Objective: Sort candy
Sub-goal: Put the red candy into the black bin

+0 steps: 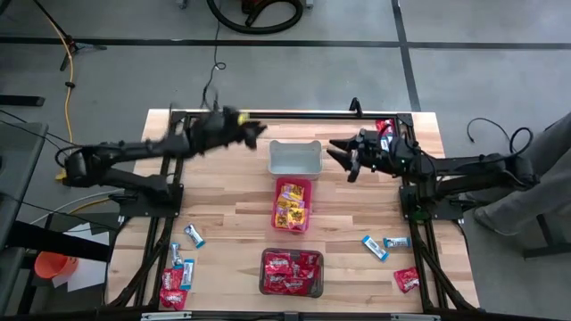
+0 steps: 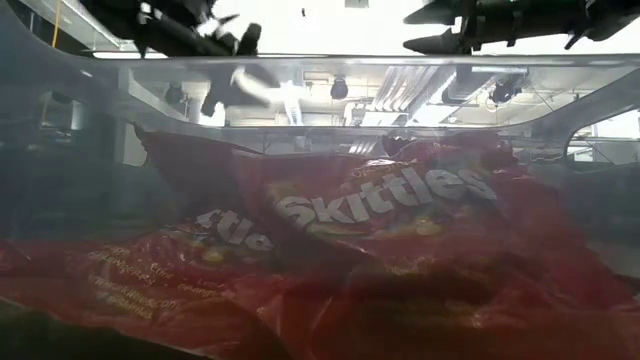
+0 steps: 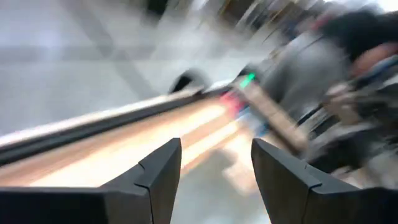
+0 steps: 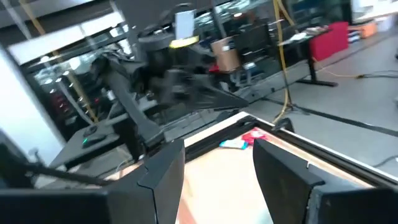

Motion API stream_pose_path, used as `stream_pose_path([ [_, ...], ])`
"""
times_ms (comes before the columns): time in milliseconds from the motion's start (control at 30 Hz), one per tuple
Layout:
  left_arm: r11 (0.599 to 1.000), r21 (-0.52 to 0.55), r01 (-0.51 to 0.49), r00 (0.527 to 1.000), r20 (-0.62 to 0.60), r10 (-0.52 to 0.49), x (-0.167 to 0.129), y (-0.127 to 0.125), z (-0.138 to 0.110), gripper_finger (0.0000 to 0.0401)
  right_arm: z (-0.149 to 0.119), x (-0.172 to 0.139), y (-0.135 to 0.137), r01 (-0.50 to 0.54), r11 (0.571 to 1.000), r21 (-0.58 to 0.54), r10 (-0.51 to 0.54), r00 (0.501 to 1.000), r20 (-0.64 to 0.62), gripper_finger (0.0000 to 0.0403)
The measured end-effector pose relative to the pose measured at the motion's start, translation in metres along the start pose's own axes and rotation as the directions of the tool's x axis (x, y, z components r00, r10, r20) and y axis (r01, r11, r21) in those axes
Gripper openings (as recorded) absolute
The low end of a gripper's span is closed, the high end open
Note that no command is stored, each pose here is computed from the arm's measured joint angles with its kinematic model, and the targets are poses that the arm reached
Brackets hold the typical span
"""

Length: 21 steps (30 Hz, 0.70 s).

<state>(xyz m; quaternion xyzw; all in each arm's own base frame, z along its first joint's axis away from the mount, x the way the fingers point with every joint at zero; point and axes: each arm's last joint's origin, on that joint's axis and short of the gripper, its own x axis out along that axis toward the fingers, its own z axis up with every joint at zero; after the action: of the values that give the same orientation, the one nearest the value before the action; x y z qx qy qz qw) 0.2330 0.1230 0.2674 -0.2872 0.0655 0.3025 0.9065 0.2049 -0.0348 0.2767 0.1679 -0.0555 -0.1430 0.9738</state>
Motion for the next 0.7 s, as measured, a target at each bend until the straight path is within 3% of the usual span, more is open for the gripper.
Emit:
stream_pose_path([
  [100, 0.978, 0.041, -0.206, 0.955, -0.209, 0.210, 0.013, 0.047, 0.032, 0.0184, 0.003, 0.001, -0.007, 0.032, 0.999, 0.029, -0.033, 0.999, 0.013, 0.0184],
  [167, 0.930, 0.100, -0.355, 0.872, -0.324, 0.367, 0.021, 0.082, 0.042, 0.0184, 0.004, 0.001, -0.010, 0.059, 0.997, 0.050, -0.060, 0.998, 0.023, 0.0184],
  [233, 0.881, 0.115, -0.458, 0.786, -0.411, 0.462, 0.027, 0.113, 0.047, 0.0184, 0.005, 0.001, -0.013, 0.089, 0.994, 0.068, -0.092, 0.995, 0.035, 0.0184],
  [367, 0.823, 0.150, -0.548, 0.654, -0.535, 0.534, 0.039, 0.163, 0.041, 0.0184, 0.006, 0.001, -0.015, 0.120, 0.989, 0.088, -0.124, 0.991, 0.047, 0.0184],
  [467, 0.789, 0.170, -0.591, 0.586, -0.582, 0.564, 0.047, 0.188, 0.030, 0.0184, 0.006, 0.001, -0.016, 0.131, 0.987, 0.094, -0.135, 0.990, 0.046, 0.0184],
  [700, 0.677, 0.272, -0.684, 0.386, -0.653, 0.652, 0.048, 0.216, 0.009, 0.0184, 0.004, 0.001, -0.016, 0.139, 0.986, 0.090, -0.142, 0.990, 0.025, 0.0184],
])
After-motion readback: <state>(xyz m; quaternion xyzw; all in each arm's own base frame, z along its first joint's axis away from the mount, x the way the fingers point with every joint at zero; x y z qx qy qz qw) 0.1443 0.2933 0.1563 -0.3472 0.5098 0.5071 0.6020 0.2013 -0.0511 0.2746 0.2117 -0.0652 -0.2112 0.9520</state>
